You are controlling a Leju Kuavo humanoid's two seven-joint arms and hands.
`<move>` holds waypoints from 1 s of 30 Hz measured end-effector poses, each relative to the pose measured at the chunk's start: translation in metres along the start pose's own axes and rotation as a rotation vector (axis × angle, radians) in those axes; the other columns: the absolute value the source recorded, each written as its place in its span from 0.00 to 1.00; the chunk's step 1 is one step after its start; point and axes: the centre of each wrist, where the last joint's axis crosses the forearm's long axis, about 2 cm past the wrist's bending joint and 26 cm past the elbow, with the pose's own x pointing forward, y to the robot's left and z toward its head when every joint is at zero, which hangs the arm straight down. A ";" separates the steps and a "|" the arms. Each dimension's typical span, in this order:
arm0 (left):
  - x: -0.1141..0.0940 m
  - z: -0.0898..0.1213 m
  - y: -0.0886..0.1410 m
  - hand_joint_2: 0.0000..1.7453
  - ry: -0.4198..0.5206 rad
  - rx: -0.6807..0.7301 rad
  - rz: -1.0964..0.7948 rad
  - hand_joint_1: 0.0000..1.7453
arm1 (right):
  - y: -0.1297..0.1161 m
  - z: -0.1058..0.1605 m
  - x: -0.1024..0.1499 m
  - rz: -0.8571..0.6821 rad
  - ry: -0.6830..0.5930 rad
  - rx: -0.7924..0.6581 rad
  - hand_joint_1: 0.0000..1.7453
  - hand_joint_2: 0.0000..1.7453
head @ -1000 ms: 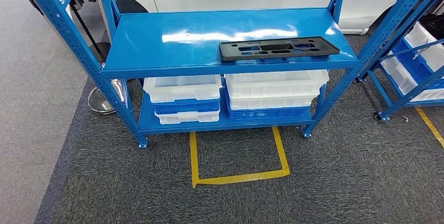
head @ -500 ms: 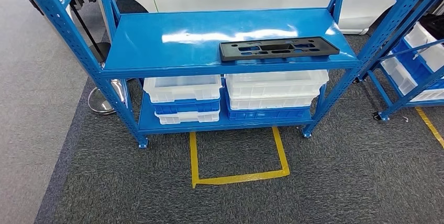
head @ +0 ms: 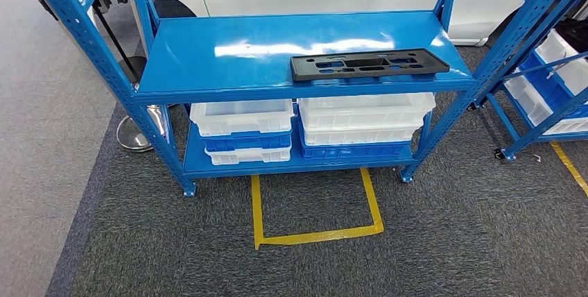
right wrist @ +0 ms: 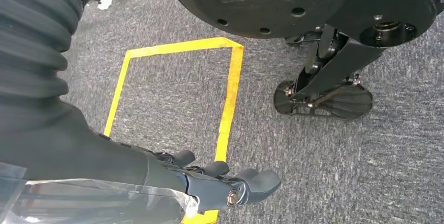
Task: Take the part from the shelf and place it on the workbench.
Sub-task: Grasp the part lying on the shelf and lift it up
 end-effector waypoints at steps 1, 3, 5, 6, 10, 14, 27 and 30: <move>0.000 0.000 0.000 1.00 0.000 0.000 0.000 0.00 | 0.000 0.000 0.000 0.001 0.000 0.000 0.00 1.00; 0.000 0.000 0.000 1.00 0.000 0.001 -0.001 0.00 | 0.000 0.000 0.000 0.003 0.000 0.000 0.00 1.00; 0.000 0.000 0.001 1.00 -0.001 0.001 -0.001 0.00 | 0.000 0.000 0.000 0.004 -0.001 0.000 0.00 1.00; 0.000 0.000 0.001 1.00 -0.002 0.001 -0.002 0.00 | 0.000 0.000 0.000 0.005 -0.001 0.000 0.00 1.00; 0.001 0.000 0.001 1.00 -0.003 0.002 -0.005 0.00 | 0.000 0.000 0.000 0.005 -0.002 0.000 0.00 1.00; 0.007 -0.001 0.000 1.00 -0.009 0.015 -0.039 0.00 | -0.003 -0.001 0.005 -0.002 -0.004 -0.029 0.00 1.00; 0.031 -0.006 -0.019 1.00 0.008 0.076 -0.169 0.00 | -0.004 -0.006 0.027 -0.080 0.042 -0.171 0.00 1.00; 0.037 -0.007 -0.027 1.00 0.017 0.085 -0.193 0.00 | -0.001 -0.007 0.032 -0.106 0.054 -0.195 0.00 1.00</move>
